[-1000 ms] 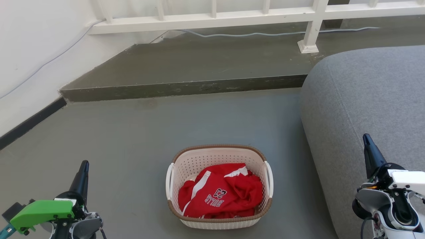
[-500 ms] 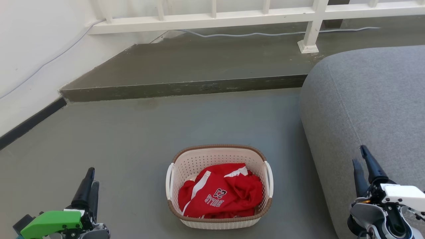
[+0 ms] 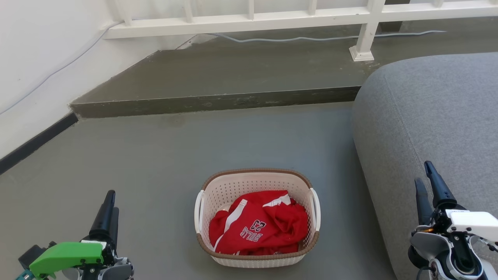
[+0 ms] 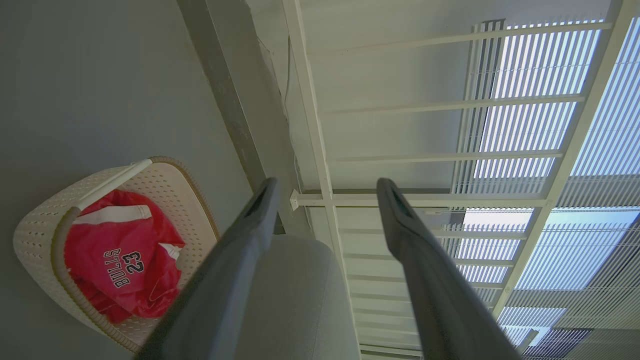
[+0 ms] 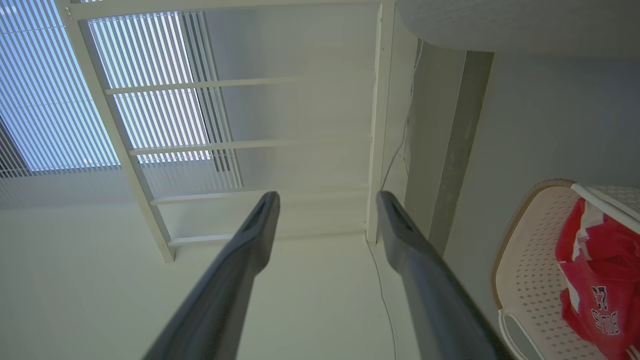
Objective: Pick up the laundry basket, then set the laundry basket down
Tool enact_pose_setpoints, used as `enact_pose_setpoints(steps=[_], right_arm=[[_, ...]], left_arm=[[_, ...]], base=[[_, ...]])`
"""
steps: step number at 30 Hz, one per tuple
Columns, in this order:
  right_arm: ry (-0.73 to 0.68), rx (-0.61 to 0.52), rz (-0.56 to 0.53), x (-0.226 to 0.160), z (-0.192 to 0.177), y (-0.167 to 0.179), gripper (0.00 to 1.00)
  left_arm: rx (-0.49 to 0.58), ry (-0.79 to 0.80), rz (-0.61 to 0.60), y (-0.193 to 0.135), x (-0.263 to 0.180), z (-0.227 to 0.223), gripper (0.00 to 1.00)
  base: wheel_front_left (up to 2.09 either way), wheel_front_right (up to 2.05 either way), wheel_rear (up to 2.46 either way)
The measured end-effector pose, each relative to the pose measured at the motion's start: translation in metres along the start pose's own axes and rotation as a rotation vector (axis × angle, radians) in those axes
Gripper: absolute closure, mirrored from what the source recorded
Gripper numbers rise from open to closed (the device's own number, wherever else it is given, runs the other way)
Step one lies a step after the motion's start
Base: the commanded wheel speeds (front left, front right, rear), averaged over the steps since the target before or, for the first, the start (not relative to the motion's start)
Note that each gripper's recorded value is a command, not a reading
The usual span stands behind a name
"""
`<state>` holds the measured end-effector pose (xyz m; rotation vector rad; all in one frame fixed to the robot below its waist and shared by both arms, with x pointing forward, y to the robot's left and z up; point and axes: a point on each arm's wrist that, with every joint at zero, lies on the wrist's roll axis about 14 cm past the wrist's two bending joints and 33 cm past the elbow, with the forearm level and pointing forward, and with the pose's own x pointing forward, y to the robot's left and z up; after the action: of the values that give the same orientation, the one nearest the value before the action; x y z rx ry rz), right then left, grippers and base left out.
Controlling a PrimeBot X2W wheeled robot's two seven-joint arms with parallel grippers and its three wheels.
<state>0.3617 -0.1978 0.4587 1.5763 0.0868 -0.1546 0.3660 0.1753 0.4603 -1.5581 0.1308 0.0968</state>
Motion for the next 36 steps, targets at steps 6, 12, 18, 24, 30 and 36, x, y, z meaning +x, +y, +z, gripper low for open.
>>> enact_pose_setpoints(steps=[6, 12, 18, 24, 30, 36], right_arm=[[-0.001, -0.058, 0.025, 0.002, -0.001, 0.009, 0.0], [0.015, -0.142, 0.055, 0.004, -0.006, 0.019, 0.0], [0.032, -0.247, 0.09, 0.007, -0.012, 0.029, 0.0], [0.061, -0.356, 0.112, 0.008, -0.021, 0.034, 0.0], [0.089, -0.469, 0.135, 0.008, -0.029, 0.036, 0.0], [0.105, -0.577, 0.172, 0.01, -0.037, 0.043, 0.0]], left_arm=[[0.05, 0.003, -0.008, -0.003, 0.001, -0.004, 0.0], [0.148, 0.012, -0.013, -0.005, 0.002, -0.006, 0.0], [0.256, 0.018, -0.035, -0.012, 0.005, -0.008, 0.0], [0.367, 0.01, -0.06, -0.019, 0.006, -0.009, 0.0], [0.51, 0.026, -0.106, -0.031, 0.01, -0.018, 0.0], [0.663, 0.033, -0.134, -0.035, 0.011, -0.024, 0.0]], base=[[0.0, 0.0, 0.0], [0.0, 0.0, 0.0], [0.0, 0.0, 0.0], [0.0, 0.0, 0.0], [0.0, 0.0, 0.0], [0.0, 0.0, 0.0]])
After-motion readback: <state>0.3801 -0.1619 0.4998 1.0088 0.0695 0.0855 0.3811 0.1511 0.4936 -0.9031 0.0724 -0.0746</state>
